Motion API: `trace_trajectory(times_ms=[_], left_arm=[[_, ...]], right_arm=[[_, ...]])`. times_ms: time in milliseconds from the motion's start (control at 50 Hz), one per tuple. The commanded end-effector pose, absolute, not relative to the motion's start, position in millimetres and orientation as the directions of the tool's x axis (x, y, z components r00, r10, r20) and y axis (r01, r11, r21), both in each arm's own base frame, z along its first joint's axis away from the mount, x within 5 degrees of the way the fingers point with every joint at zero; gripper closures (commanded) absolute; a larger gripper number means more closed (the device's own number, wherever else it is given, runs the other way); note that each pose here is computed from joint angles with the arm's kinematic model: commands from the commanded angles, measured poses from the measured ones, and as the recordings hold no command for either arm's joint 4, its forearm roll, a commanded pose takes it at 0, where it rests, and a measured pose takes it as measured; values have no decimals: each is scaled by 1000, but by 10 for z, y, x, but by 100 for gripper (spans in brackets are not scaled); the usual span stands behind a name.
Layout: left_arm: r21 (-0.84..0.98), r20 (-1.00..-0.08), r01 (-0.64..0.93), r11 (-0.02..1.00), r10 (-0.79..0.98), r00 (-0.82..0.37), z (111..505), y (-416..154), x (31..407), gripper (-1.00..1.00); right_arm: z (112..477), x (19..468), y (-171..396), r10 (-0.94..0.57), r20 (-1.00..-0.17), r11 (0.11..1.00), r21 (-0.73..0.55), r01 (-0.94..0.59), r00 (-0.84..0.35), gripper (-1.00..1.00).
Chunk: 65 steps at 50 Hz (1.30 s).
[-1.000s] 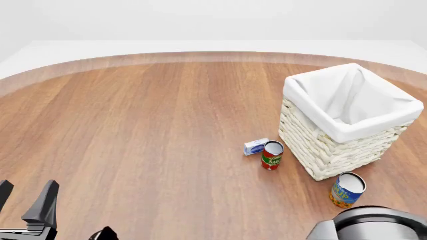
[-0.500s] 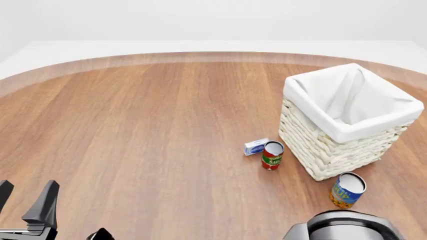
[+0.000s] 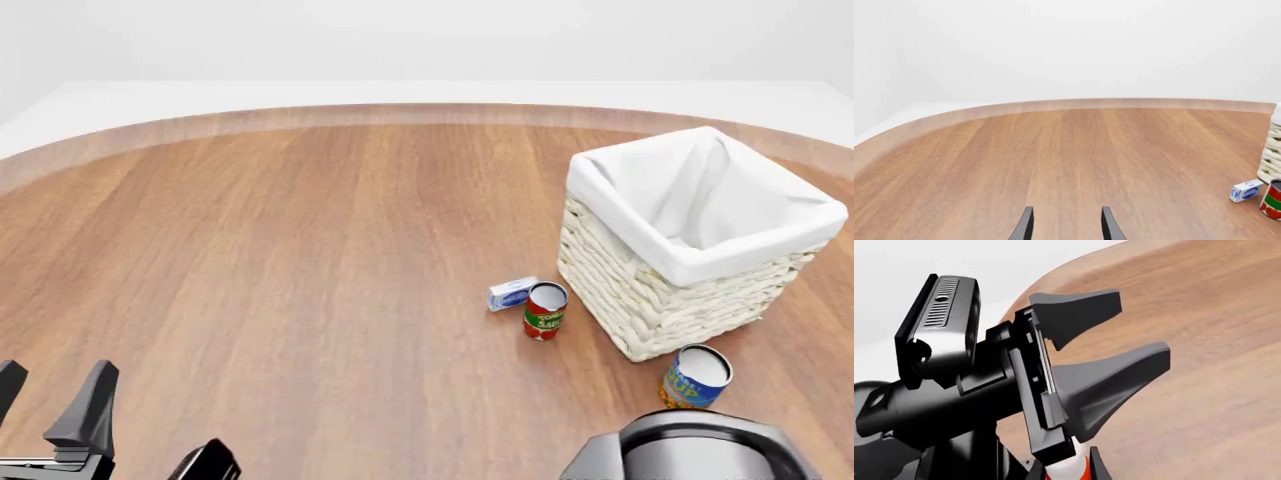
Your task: Pick up the ketchup, and put it in the basket.
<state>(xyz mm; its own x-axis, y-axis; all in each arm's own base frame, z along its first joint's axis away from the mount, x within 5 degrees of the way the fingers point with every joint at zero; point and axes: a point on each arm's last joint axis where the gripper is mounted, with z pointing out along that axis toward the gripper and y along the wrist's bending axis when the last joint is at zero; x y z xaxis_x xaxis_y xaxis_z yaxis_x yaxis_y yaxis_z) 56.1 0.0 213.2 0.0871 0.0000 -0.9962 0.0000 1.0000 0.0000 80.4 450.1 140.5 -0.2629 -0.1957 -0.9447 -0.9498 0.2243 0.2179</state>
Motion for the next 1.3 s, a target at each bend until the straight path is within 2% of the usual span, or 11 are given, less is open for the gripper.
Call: trace_trajectory(times_ms=[20, 280, 780, 1300], left_arm=[[0, -996, 0, 1000, 0, 87, 2132, 0, 561, -100], [0, -996, 0, 1000, 0, 87, 2132, 0, 561, -100], [0, -996, 0, 1000, 0, 87, 2132, 0, 561, -100], [0, -996, 0, 1000, 0, 87, 2132, 0, 561, -100]], right_arm=[[1475, 846, 4471, -181, -944, 236, 231, -944, -276, 100], [1530, 969, 4426, -157, -947, 260, 236, -936, -282, 100], [1621, 1500, 4332, -72, -950, 359, 261, -896, -305, 100], [1876, 1970, 4102, 24, -956, 443, 273, -854, -294, 100]])
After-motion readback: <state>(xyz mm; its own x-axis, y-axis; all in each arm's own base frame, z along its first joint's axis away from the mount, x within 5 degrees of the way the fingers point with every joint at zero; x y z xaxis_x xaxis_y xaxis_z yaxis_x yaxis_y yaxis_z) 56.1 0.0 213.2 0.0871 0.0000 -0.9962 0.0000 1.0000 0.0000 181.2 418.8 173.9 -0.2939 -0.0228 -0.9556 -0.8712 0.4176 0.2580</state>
